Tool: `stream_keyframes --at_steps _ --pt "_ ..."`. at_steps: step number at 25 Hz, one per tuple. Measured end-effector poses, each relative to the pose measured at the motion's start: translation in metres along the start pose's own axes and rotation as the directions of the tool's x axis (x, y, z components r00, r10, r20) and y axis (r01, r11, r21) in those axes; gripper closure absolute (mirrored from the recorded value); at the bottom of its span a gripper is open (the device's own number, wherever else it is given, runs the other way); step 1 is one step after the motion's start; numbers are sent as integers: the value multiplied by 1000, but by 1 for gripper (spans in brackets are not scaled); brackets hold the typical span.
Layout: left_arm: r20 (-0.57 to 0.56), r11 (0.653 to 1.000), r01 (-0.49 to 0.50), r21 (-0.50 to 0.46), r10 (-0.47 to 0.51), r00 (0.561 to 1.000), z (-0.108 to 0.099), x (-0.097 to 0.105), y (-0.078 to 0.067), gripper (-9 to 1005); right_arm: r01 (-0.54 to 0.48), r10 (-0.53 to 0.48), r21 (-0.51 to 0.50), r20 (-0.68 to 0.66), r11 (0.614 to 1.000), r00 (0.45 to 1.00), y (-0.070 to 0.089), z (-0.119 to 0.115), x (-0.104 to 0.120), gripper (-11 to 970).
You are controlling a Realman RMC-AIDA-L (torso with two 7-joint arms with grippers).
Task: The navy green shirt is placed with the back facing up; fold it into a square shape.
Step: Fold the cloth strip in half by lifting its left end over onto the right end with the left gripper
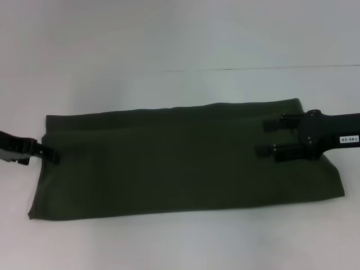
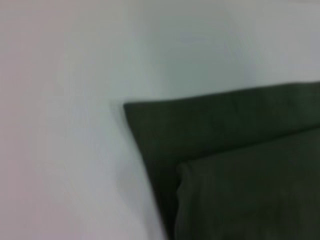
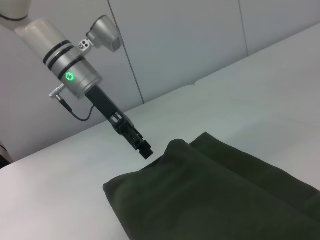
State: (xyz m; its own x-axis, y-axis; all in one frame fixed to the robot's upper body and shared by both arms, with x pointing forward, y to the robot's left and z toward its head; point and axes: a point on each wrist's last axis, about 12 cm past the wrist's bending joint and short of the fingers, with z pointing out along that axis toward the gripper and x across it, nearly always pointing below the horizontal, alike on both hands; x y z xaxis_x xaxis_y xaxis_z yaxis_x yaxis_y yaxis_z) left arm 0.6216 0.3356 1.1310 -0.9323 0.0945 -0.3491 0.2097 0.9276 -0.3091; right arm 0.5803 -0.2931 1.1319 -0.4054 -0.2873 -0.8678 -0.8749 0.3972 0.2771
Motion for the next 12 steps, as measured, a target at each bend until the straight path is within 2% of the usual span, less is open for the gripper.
stream_keyframes --at_steps 12 --pt "-38 998 14 -66 -16 999 17 -7 -7 149 2 -2 -1 -2 1000 1000 0 1 -1 89"
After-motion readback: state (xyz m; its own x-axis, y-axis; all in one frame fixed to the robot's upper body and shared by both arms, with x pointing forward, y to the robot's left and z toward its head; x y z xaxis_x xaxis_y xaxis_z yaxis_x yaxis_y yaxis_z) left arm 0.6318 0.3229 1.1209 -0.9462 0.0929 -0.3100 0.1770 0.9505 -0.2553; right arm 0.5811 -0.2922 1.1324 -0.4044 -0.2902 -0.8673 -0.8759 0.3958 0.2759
